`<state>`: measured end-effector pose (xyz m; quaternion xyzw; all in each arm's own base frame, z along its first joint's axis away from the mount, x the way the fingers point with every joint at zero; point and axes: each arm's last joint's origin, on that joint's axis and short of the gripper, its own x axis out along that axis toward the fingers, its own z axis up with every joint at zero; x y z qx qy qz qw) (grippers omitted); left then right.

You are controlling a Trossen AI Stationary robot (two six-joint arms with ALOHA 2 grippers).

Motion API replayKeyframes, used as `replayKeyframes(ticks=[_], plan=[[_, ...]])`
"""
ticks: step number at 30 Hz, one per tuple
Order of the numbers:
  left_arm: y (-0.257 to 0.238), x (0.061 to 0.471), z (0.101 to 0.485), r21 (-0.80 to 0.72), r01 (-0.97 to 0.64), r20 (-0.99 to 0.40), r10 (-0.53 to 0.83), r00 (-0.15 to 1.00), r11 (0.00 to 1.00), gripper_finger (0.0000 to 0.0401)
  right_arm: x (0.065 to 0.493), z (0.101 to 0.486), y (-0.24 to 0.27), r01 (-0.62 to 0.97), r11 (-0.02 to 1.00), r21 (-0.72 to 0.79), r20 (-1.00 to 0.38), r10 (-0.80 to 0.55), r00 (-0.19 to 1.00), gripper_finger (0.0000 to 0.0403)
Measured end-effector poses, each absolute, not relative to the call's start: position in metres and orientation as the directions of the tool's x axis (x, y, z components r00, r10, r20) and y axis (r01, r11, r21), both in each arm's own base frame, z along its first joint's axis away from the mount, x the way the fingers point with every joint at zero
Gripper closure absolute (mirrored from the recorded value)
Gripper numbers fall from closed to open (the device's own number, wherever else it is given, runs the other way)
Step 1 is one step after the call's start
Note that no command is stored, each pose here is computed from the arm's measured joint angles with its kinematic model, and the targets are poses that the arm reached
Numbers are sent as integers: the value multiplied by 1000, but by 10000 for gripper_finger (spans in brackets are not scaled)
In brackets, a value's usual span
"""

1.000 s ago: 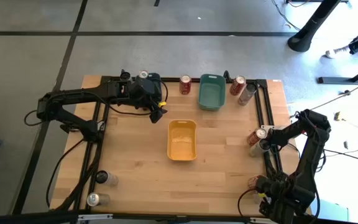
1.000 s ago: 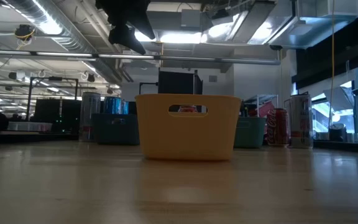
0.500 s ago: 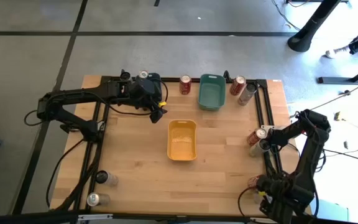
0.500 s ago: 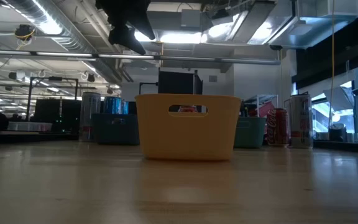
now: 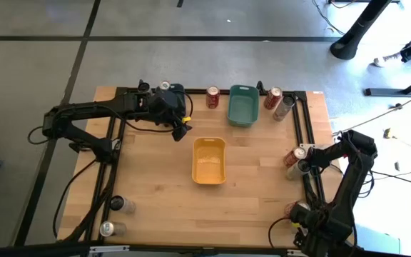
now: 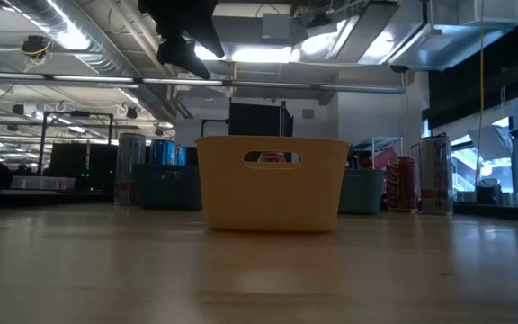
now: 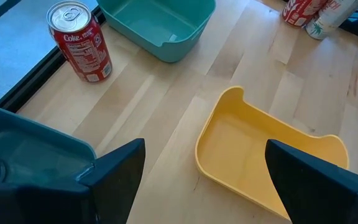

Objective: Sort soda cans
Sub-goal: Put the right blue soda can into the blue bin

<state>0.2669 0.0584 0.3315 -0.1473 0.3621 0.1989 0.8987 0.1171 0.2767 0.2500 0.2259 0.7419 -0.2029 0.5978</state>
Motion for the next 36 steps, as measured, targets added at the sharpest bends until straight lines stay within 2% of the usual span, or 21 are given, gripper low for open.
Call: replayKeyframes(ticks=[5, 9, 23, 36], plan=[[58, 267, 331, -122, -465, -709, 251, 659, 877, 81, 119, 248, 279, 579, 815, -11, -983, 98, -156, 11], [58, 267, 331, -122, -465, -709, 251, 659, 877, 81, 119, 248, 279, 579, 815, -13, -984, 93, -153, 29], [58, 267, 332, -123, -465, -709, 251, 659, 877, 81, 119, 249, 278, 558, 830, -10, -987, 82, -140, 175], [58, 267, 332, -122, -463, -707, 251, 661, 878, 81, 120, 259, 283, 531, 847, 28, -977, 136, -165, 165]])
